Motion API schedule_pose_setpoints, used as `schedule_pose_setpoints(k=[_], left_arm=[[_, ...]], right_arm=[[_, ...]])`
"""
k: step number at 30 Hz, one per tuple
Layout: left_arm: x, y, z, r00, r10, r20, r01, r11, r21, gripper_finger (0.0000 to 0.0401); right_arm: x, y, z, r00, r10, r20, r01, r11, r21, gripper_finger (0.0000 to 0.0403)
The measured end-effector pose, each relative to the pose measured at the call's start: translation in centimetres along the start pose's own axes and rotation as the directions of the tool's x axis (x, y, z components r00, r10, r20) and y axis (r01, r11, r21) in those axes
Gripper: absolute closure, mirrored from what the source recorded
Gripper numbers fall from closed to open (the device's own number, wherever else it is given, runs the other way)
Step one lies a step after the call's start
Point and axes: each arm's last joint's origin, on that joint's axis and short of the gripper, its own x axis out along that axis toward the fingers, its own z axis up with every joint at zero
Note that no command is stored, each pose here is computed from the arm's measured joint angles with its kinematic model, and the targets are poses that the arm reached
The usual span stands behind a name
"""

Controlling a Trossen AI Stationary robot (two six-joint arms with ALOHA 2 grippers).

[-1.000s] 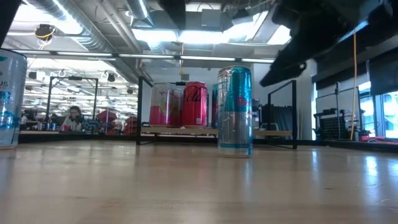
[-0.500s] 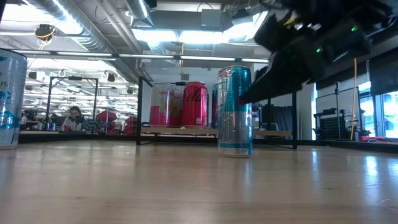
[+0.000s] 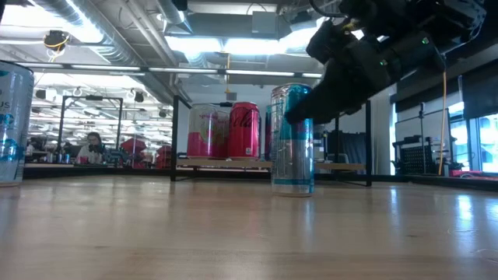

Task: Place canned beverage on shelf
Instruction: Put the blue soda can on the shelf aligned with the other blue soda can

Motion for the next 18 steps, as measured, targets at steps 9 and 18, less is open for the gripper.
schedule_pose_setpoints(k=[9,18], left_arm=[[-0.9,0.6,-0.1,1.000,-0.010,0.019,0.010,1.000,-0.010,0.0099],[-3.8,2.1,-0.9,0.995,-0.004,0.096,0.010,0.998,-0.060,0.0099]], right_arm=[[0.0,-0.1,0.1,0.999,-0.045,0.004,0.045,0.999,0.022,0.0221],[-2.6,-1.9,4.2,0.979,-0.177,0.102,0.171,0.983,0.063,0.0221]])
